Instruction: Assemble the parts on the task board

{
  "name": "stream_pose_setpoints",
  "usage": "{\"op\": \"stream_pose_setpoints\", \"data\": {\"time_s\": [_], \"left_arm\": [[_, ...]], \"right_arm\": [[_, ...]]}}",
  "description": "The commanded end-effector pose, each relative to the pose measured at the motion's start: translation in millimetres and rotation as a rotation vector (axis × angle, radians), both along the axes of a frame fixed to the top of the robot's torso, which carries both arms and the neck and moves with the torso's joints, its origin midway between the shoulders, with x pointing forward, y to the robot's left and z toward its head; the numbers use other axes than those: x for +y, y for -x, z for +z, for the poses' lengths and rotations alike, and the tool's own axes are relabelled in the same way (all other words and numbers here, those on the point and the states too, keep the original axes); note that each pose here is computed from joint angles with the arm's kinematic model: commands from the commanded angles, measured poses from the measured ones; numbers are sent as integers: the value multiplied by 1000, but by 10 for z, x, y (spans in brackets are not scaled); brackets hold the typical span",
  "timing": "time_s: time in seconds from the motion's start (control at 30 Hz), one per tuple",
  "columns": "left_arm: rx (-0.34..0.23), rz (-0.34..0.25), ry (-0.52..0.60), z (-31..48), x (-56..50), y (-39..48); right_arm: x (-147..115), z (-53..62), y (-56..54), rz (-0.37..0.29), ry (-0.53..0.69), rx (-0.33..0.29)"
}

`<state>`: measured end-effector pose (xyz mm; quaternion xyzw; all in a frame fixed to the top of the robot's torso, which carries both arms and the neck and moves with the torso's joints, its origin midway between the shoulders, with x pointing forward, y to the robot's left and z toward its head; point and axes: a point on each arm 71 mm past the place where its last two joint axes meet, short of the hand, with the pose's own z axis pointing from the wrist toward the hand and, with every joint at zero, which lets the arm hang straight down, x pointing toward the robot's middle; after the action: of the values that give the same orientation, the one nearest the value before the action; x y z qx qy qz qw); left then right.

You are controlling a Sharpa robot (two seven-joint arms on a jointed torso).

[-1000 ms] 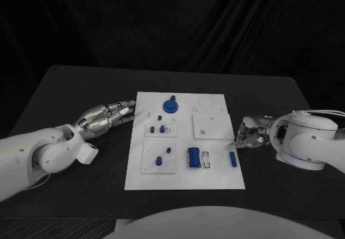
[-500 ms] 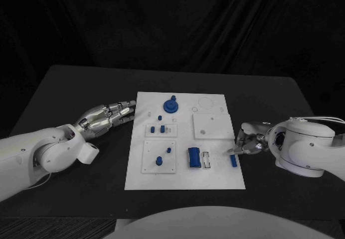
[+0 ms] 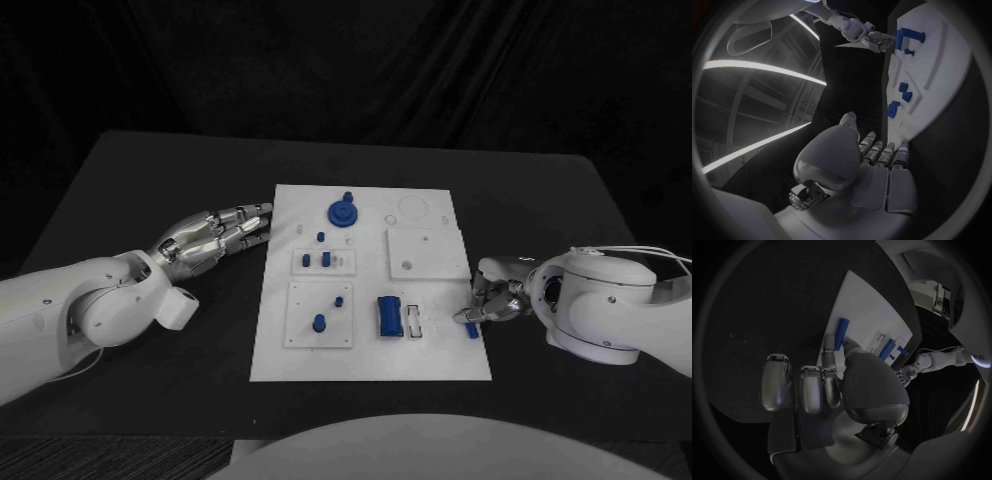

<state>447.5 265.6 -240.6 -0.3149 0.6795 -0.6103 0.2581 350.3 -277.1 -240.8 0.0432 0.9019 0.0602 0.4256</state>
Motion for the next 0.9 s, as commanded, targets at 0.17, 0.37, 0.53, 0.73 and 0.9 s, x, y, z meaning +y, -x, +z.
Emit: {"op": "stream_pose_setpoints", "data": {"time_s": [0.17, 0.37, 0.53, 0.73, 0.9], "left_arm": [[5, -12, 16, -11, -29, 16], [7, -11, 15, -14, -22, 19], [8, -10, 14, -16, -17, 22], [10, -9, 12, -19, -15, 24], [12, -10, 11, -25, -19, 23]], "right_arm": [[55, -92, 21, -9, -41, 18], [84, -99, 28, -8, -68, 15], [104, -86, 48, -15, -98, 12], [114, -66, 99, -60, -175, 36], [150, -43, 125, -104, -251, 64]]}}
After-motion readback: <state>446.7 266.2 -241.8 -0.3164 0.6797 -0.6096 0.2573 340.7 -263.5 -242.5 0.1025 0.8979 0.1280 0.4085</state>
